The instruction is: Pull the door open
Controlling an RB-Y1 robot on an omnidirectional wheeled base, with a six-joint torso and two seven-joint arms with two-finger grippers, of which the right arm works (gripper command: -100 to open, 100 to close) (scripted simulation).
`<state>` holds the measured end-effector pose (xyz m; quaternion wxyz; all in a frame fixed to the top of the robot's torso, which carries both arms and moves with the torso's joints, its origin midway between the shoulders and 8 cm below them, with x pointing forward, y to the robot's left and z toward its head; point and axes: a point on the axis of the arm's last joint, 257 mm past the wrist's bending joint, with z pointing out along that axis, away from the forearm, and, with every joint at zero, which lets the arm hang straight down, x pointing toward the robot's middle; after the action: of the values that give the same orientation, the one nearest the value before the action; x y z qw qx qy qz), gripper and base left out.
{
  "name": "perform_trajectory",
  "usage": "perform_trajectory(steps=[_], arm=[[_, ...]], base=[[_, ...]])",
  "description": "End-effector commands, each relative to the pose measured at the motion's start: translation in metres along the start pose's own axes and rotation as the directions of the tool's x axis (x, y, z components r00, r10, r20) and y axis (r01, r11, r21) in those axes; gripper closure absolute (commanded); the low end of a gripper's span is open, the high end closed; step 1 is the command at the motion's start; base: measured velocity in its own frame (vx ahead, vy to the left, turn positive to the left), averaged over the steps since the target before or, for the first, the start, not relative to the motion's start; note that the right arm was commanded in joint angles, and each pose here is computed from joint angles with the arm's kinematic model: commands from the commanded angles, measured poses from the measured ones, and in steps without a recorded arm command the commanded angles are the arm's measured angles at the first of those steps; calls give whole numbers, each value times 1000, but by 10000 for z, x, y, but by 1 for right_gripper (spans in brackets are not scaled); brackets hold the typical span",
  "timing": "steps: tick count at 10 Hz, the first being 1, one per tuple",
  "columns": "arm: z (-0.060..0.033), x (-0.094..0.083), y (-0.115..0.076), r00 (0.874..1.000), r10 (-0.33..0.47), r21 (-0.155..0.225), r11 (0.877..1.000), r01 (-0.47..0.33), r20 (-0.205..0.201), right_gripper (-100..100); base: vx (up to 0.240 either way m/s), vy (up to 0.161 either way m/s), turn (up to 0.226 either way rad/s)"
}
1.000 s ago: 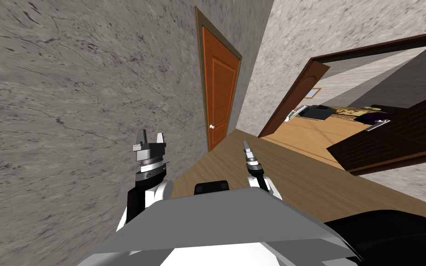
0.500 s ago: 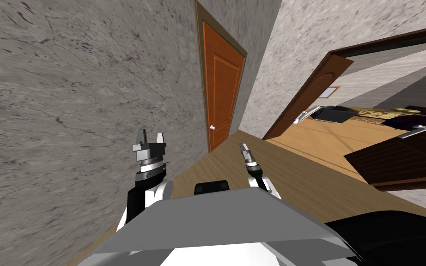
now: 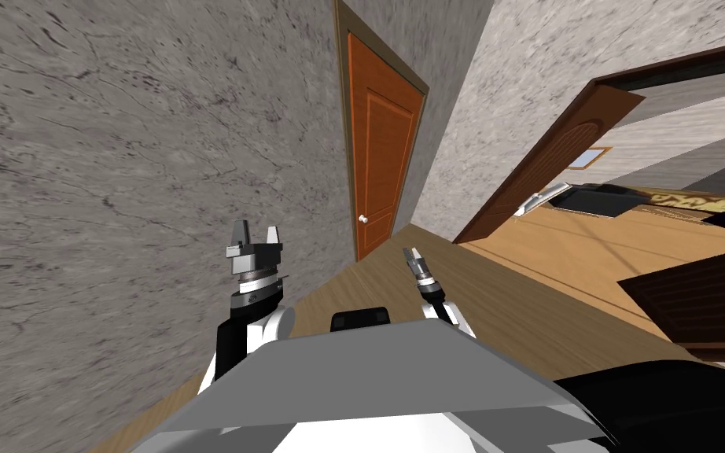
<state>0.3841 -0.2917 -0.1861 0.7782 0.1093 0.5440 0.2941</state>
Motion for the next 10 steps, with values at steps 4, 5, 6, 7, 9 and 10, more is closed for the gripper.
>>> perform_trajectory(steps=[4, 5, 6, 7, 9, 10], arm=[[-92, 274, -123, 991, -117, 2, 993, 118, -70, -100], [-122, 349, -158, 985, -147, 0, 989, 147, -89, -100], [-152, 424, -188, 979, -174, -3, 985, 175, -108, -100], [-184, 499, -218, 971, -201, -7, 979, 202, -126, -100], [-250, 651, -273, 954, -252, -18, 968, 252, -163, -100], [-283, 725, -295, 945, -274, -24, 961, 274, -180, -100]], base=[[66, -93, 112], [73, -81, 107], [78, -94, 100], [81, -104, 134], [82, -94, 127], [110, -107, 123]])
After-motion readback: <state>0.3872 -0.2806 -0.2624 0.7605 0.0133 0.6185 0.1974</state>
